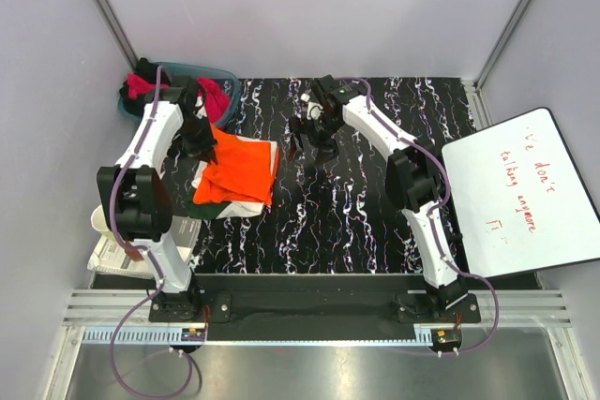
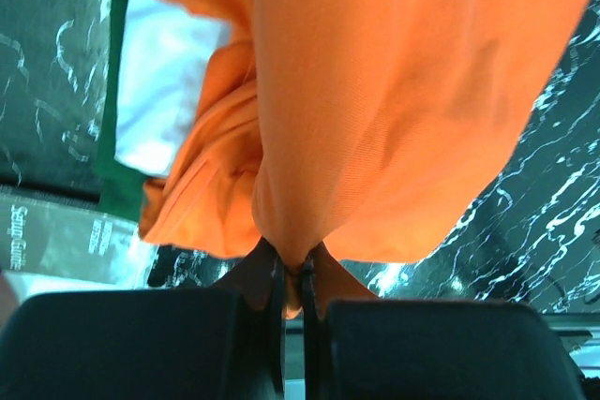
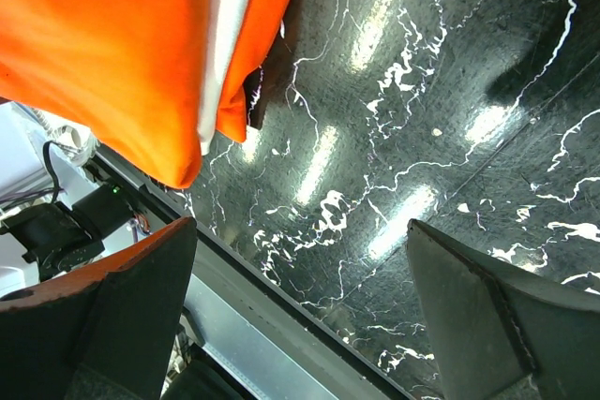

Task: Fold and stack the t-shirts
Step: Put the neatly folded tshirt into the corner of the board with the left arm

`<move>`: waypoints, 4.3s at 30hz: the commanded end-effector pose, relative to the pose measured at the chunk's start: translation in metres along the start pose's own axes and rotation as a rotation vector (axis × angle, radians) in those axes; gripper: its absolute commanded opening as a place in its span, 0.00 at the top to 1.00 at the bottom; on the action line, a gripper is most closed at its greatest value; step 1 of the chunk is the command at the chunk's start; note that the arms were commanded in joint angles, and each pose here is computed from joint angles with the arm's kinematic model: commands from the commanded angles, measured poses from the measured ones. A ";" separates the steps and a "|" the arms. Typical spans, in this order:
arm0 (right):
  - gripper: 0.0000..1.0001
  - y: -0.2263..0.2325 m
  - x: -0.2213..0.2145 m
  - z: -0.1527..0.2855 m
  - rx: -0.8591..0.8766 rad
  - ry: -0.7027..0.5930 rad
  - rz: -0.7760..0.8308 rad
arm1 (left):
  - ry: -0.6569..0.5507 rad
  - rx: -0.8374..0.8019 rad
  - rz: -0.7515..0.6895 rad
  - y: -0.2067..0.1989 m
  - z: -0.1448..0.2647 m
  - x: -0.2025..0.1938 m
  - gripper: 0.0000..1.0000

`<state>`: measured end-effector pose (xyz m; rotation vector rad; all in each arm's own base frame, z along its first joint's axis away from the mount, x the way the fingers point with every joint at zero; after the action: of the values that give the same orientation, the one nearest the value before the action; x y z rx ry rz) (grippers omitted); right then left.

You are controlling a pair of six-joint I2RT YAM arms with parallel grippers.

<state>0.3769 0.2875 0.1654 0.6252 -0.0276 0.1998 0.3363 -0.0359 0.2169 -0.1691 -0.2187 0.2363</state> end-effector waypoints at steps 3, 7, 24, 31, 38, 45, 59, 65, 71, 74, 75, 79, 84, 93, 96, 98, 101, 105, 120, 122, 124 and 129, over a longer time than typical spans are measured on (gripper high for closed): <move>0.00 0.014 -0.003 0.015 0.032 -0.031 0.049 | 0.070 0.066 0.057 0.024 -0.001 -0.020 0.97; 0.00 0.012 -0.003 0.014 0.031 -0.026 0.051 | 0.119 0.114 0.102 0.039 -0.016 -0.030 0.98; 0.00 0.000 -0.007 0.013 0.001 -0.019 0.040 | -0.261 -0.275 -0.012 0.003 0.047 -0.015 0.33; 0.01 -0.013 0.005 0.019 0.042 -0.045 -0.020 | -0.034 -0.666 0.017 -0.031 -0.015 -0.027 1.00; 0.00 -0.023 0.007 0.018 0.044 -0.045 -0.044 | 0.039 -0.982 0.008 -0.052 -0.028 -0.017 1.00; 0.00 -0.028 -0.001 0.012 0.041 -0.028 -0.063 | 0.157 -1.092 0.031 -0.064 -0.052 -0.025 1.00; 0.00 -0.035 -0.003 0.006 0.034 -0.018 -0.082 | 0.396 -1.033 0.242 -0.039 -0.126 -0.081 1.00; 0.00 -0.036 -0.003 0.007 0.033 -0.018 -0.089 | 0.456 -0.995 0.287 -0.032 -0.145 -0.087 1.00; 0.00 -0.037 -0.004 0.008 0.020 -0.025 -0.087 | 0.309 -0.881 0.073 -0.038 -0.103 -0.060 1.00; 0.00 -0.037 -0.003 0.010 0.009 -0.037 -0.085 | 0.179 -0.848 -0.037 -0.045 -0.066 -0.041 1.00; 0.00 -0.035 -0.002 0.012 0.007 -0.043 -0.081 | 0.146 -0.815 -0.061 -0.045 -0.057 -0.038 1.00; 0.00 -0.037 0.006 0.018 -0.037 -0.088 -0.053 | -0.044 -0.701 -0.176 -0.050 -0.005 -0.013 0.98; 0.00 -0.047 0.020 0.035 -0.075 -0.143 -0.067 | -0.191 -0.503 -0.221 -0.049 0.026 0.013 0.59; 0.00 -0.079 0.033 0.060 -0.169 -0.221 -0.178 | -0.222 -0.204 -0.290 -0.048 0.026 0.032 0.01; 0.00 -0.086 0.033 0.062 -0.183 -0.222 -0.192 | -0.189 -0.156 -0.348 -0.057 0.017 0.030 0.01; 0.00 -0.090 0.032 0.063 -0.189 -0.218 -0.200 | -0.169 -0.119 -0.421 -0.071 0.010 0.024 0.01; 0.00 -0.093 0.031 0.063 -0.198 -0.217 -0.203 | -0.116 -0.076 -0.506 -0.095 -0.013 0.012 0.01; 0.00 -0.099 0.028 0.064 -0.210 -0.213 -0.218 | -0.046 -0.063 -0.559 -0.122 -0.039 -0.004 0.01; 0.00 -0.112 0.024 0.068 -0.222 -0.206 -0.245 | 0.148 -0.112 -0.642 -0.167 -0.103 -0.035 0.41; 0.00 -0.113 0.023 0.067 -0.222 -0.201 -0.248 | 0.112 -0.083 -0.654 -0.170 -0.096 -0.032 0.21; 0.00 -0.113 0.022 0.066 -0.223 -0.197 -0.250 | 0.081 -0.063 -0.658 -0.173 -0.087 -0.032 0.13; 0.00 -0.116 0.018 0.063 -0.221 -0.184 -0.259 | 0.016 -0.063 -0.681 -0.180 -0.065 -0.034 0.09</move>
<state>0.4226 0.1656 0.1203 0.4050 -0.0757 -0.1206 0.3589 -0.2207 0.1415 -0.1576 -0.1394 -0.4334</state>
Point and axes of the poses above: each gripper's point midway between its finger pads, its own z axis back along the fingers, its own y axis along the line the jaws close on, x = y × z, the point moved 8 cm from there along z, back along the fingers, and after that the axes turned 5 degrees about -z, right-handed, at the moved point
